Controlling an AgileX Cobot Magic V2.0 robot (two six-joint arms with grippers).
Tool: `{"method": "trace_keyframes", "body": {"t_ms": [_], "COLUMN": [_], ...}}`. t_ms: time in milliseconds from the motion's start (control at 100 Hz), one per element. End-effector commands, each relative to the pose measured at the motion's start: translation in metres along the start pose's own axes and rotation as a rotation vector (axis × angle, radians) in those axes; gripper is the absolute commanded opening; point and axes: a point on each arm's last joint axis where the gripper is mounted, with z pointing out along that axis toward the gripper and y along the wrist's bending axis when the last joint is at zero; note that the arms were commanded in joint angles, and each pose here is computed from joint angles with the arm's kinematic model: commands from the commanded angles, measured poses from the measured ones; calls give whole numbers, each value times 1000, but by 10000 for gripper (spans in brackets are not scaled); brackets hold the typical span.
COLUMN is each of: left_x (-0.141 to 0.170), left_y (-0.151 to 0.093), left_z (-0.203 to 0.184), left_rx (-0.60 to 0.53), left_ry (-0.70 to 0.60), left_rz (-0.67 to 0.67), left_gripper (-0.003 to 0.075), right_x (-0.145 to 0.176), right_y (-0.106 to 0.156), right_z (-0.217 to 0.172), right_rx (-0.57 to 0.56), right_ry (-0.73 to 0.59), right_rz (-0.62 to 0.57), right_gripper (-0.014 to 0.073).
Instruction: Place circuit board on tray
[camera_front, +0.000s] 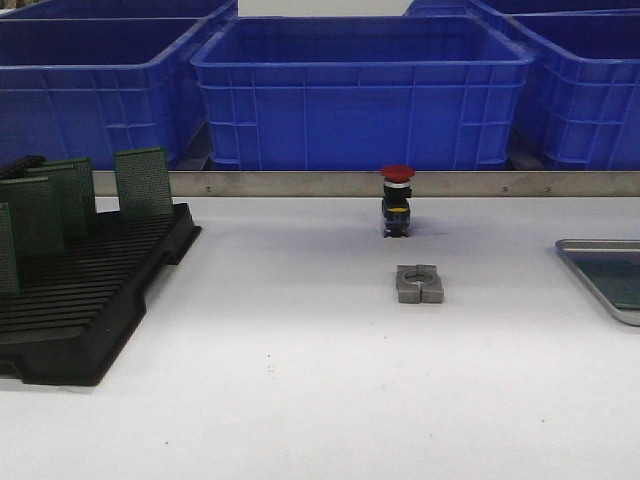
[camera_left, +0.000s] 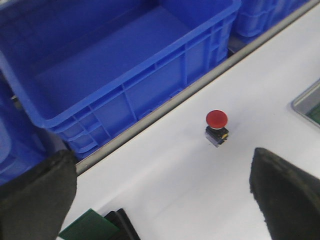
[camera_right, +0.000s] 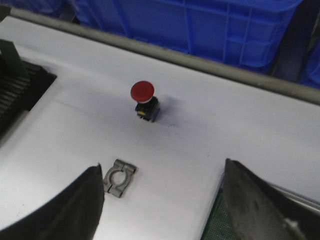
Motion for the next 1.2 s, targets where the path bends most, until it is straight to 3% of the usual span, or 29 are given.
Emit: {"method": "trace_keyframes", "body": {"t_ms": [0, 170, 430, 830, 1190], "left_x": [-8, 28, 91, 176, 204], "left_y": [4, 15, 34, 4, -12], "left_z": [-38, -64, -98, -138, -160], "left_rx": [-78, -150, -303, -359, -369], "left_ry": [-198, -280, -295, -420, -493], "left_rz": [-40, -138, -209, -232, -219], "left_gripper": [650, 650, 648, 640, 640], "right_x": [-9, 20, 72, 144, 159], "right_y": [12, 24, 40, 64, 68], "right_z": [-38, -67, -100, -127, -130], "right_rx": [90, 199, 329, 381, 390], "right_ry": [-183, -298, -442, -587, -622], "right_rz": [-38, -75, -87, -110, -112], "right_gripper": [528, 528, 528, 528, 527]}}
